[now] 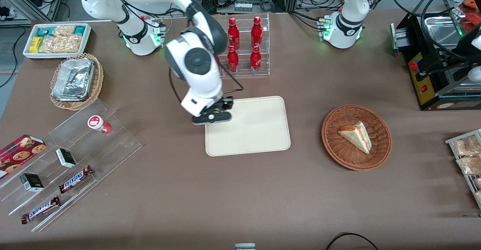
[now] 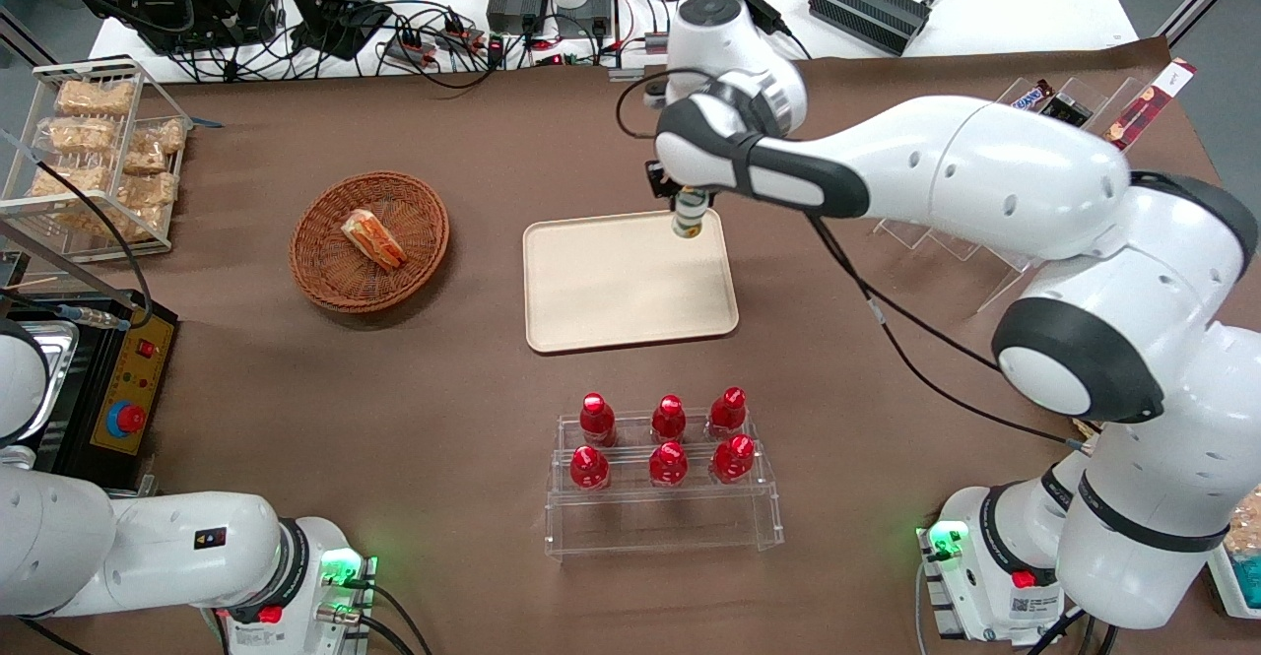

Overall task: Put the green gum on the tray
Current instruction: 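Lift the gum cup and carry it over the cream tray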

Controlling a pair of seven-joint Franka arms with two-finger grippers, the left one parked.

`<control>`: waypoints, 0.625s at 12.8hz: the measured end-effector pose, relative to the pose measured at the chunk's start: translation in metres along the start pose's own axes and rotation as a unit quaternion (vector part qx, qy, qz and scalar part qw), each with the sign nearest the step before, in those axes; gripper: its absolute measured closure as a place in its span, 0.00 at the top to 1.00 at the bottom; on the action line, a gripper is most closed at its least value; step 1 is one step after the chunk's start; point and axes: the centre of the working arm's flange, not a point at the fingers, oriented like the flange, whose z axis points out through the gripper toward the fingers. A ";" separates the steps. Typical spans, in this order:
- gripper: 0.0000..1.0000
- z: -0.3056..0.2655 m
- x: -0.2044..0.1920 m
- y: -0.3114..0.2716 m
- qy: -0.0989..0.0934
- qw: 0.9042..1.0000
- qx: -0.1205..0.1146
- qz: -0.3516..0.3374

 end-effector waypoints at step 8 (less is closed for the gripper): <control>0.59 0.098 -0.026 -0.082 0.045 0.999 0.000 0.008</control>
